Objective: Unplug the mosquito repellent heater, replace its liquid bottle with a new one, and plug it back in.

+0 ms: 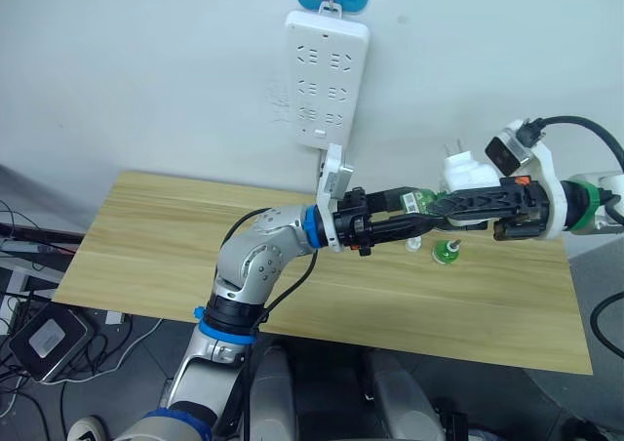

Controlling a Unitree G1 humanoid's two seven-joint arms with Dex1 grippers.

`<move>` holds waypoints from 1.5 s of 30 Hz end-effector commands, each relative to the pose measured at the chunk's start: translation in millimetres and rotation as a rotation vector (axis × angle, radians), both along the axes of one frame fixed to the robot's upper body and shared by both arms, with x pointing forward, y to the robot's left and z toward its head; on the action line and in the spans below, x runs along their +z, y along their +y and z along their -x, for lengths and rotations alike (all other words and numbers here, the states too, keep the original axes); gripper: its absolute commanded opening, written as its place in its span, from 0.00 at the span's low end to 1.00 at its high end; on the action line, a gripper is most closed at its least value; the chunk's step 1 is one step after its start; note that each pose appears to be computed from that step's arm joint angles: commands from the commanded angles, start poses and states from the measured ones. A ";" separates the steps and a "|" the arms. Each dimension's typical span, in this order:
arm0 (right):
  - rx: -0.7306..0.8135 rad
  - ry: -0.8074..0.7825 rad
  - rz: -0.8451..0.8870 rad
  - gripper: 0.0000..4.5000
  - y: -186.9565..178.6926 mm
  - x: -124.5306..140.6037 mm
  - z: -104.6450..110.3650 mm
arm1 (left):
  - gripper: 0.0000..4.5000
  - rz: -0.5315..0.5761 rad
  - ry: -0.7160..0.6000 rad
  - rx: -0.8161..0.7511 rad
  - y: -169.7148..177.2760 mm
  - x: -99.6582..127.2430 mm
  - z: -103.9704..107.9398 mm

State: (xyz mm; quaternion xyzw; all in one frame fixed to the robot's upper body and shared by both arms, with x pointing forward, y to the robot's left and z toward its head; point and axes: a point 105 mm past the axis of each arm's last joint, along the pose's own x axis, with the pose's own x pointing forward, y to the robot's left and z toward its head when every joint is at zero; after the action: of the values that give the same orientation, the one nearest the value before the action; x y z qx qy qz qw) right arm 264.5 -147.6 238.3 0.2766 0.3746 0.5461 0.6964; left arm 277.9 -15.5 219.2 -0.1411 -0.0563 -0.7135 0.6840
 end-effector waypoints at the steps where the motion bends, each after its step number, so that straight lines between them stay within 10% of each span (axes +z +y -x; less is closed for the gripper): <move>1: 0.014 0.000 -0.040 1.00 -8.2 11.4 6.6 | 0.50 0.051 -0.054 -0.037 0.6 15.9 8.3; 22: -0.003 0.035 0.222 1.00 -43.1 -15.2 38.9 | 0.50 0.044 -0.055 -0.013 7.5 16.8 4.0; 28: -0.294 -0.207 0.275 0.65 -75.3 -20.7 -30.1 | 0.50 0.018 -0.044 -0.038 11.8 13.3 9.7; 36: -0.208 -0.241 0.076 0.01 -26.0 -16.0 -42.0 | 0.50 -0.003 -0.041 -0.046 14.4 13.5 10.0; 45: 0.083 -0.172 -0.043 0.01 -3.8 4.9 27.7 | 0.50 -0.018 -0.041 -0.006 17.2 11.6 2.7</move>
State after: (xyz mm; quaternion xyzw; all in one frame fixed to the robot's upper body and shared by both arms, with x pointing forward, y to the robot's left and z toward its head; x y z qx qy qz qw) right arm 251.0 -154.4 224.4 0.2333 0.3384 0.5694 0.7119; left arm 280.3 3.1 221.9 -0.1260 -0.0435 -0.7107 0.6907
